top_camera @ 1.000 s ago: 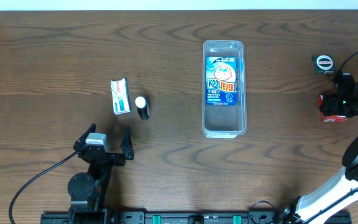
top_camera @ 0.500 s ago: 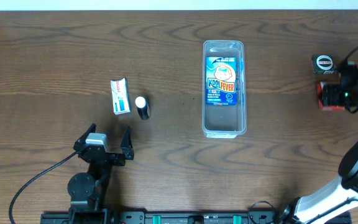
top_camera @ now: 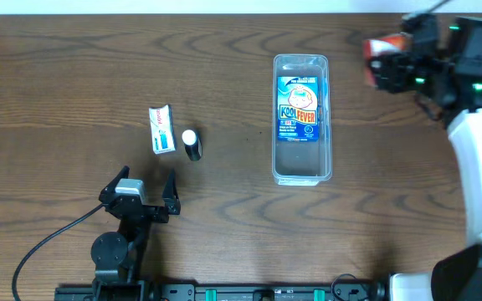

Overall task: Pack container
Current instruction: 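Carry the red-and-white box into the container and release it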

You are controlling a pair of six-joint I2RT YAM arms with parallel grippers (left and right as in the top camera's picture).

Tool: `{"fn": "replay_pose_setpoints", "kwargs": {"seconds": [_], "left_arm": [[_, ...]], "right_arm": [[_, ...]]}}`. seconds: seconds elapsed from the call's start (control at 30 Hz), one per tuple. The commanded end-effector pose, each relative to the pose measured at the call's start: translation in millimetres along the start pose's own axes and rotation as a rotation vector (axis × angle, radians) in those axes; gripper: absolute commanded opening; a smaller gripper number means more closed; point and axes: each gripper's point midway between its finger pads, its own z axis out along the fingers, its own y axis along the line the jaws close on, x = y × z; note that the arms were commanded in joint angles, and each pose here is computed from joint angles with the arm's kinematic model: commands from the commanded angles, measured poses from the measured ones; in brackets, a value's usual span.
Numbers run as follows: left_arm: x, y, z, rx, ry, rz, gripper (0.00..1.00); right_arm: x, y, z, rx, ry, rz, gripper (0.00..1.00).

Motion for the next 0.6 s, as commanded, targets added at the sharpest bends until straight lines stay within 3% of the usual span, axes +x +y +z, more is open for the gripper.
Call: {"fn": "replay_pose_setpoints", "kwargs": {"seconds": [0.0,0.23,0.57], "left_arm": [[16,2,1,-0.003,0.053,-0.012,0.98],[16,2,1,-0.003,0.053,-0.012,0.98],[16,2,1,-0.004,0.053,-0.012,0.98]], "right_arm": [[0,24,12,0.037,0.019,0.122,0.67],[24,53,51,0.226,0.078,0.193,0.66],[73,70,108,0.36,0.177,0.245,0.68]]}}
